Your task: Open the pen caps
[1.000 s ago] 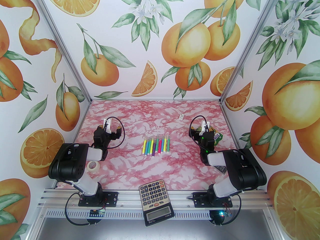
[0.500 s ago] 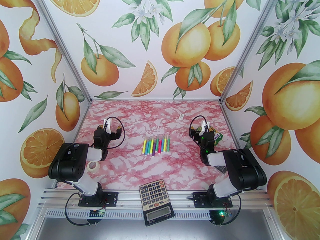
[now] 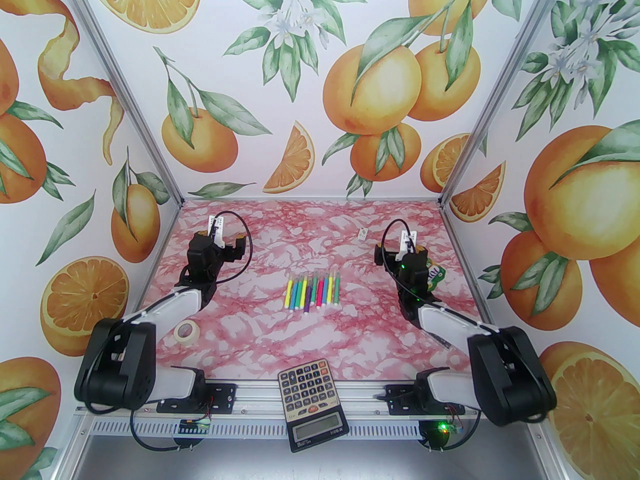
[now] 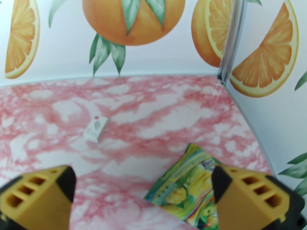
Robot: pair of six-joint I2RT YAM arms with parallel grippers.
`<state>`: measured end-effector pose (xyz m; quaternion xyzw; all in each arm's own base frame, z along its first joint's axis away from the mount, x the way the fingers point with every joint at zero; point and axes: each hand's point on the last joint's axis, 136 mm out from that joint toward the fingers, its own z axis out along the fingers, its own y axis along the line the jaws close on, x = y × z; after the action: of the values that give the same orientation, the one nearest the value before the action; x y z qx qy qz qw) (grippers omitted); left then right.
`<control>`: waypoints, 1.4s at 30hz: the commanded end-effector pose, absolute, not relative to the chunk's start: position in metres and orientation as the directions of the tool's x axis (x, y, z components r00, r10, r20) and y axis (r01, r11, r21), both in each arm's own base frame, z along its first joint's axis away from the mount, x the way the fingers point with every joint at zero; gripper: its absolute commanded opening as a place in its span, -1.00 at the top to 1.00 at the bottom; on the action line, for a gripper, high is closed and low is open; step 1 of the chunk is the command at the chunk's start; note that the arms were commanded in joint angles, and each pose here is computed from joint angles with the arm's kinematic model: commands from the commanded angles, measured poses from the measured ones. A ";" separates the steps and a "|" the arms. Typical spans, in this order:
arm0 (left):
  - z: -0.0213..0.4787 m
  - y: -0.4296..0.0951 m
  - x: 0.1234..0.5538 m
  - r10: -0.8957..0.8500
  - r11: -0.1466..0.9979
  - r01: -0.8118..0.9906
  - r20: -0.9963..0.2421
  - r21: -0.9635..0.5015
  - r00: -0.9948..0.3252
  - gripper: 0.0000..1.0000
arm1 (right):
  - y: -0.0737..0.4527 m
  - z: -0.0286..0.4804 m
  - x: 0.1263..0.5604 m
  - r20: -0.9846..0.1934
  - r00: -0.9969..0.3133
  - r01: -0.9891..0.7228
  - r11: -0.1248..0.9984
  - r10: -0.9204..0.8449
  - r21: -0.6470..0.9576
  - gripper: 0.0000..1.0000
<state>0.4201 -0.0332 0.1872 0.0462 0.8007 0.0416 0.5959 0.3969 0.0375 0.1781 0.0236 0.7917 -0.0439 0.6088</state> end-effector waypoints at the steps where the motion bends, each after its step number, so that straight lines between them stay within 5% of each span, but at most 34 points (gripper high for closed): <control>1: 0.176 -0.039 0.403 0.098 0.995 0.035 -0.916 0.092 -0.389 -1.00 | 0.037 0.163 0.382 -0.899 -0.438 0.118 0.989 -0.027 -0.087 -0.96; 16: 0.196 -0.088 0.358 0.036 0.972 0.222 -0.890 -0.074 -0.454 -1.00 | 0.145 0.129 0.339 -0.589 -0.802 -0.163 0.985 -0.095 0.062 -0.59; 31: 0.203 -0.093 0.348 0.012 0.966 0.237 -0.901 -0.101 -0.434 -1.00 | 0.211 0.068 0.318 -0.412 -0.902 -0.225 0.954 -0.127 0.197 -0.10; 42: 0.193 -0.084 0.344 -0.022 0.976 0.184 -0.898 -0.114 -0.439 -1.00 | 0.218 0.043 0.318 -0.352 -0.927 -0.208 0.958 -0.130 0.195 0.08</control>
<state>0.3478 -0.0846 0.1906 0.0573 0.8479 -0.0940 0.5186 0.3113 0.2077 0.0408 -0.0899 0.9763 0.1037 0.1674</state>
